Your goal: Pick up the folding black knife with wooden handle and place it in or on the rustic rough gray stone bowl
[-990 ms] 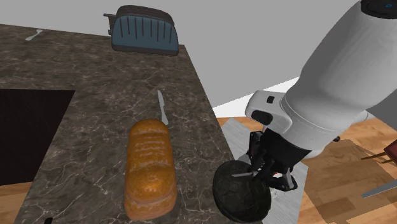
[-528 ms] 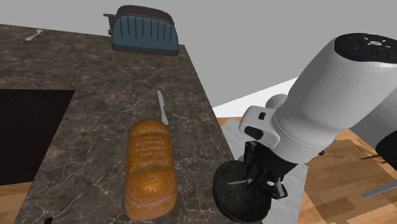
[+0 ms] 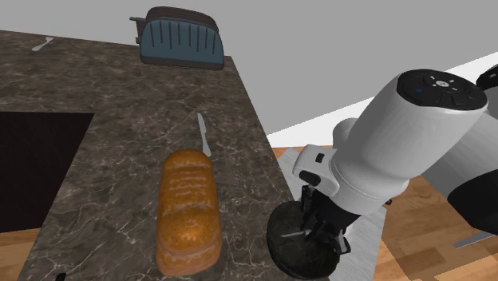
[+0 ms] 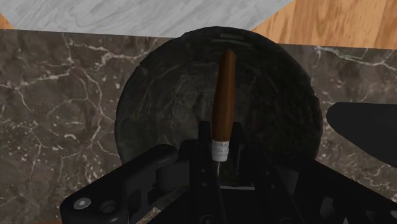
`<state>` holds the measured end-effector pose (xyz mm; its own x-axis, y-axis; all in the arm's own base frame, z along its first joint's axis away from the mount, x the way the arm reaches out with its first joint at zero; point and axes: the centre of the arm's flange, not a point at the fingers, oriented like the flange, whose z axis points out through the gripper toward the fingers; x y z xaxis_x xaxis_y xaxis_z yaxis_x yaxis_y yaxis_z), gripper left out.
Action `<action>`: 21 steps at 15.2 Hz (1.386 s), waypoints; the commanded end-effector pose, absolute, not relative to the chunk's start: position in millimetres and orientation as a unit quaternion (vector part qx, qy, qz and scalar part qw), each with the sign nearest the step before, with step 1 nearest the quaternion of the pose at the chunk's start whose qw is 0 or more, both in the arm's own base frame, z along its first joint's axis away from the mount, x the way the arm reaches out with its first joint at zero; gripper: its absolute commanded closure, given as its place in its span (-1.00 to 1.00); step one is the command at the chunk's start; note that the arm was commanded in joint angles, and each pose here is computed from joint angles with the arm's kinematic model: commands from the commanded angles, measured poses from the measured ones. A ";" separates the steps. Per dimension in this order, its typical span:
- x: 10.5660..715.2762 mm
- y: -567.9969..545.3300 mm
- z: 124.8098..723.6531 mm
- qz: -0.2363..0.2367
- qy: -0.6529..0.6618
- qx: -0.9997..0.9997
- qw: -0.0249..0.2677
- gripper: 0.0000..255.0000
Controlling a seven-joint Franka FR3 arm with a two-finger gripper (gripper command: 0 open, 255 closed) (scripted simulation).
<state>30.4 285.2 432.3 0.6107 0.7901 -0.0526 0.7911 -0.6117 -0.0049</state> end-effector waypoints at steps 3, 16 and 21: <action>30.3 285.4 432.0 -0.025 0.441 0.897 0.009 1.00; 32.1 287.3 482.0 -0.025 0.441 0.897 0.009 -1.00; 32.1 287.3 482.0 -0.025 0.441 0.897 0.009 -1.00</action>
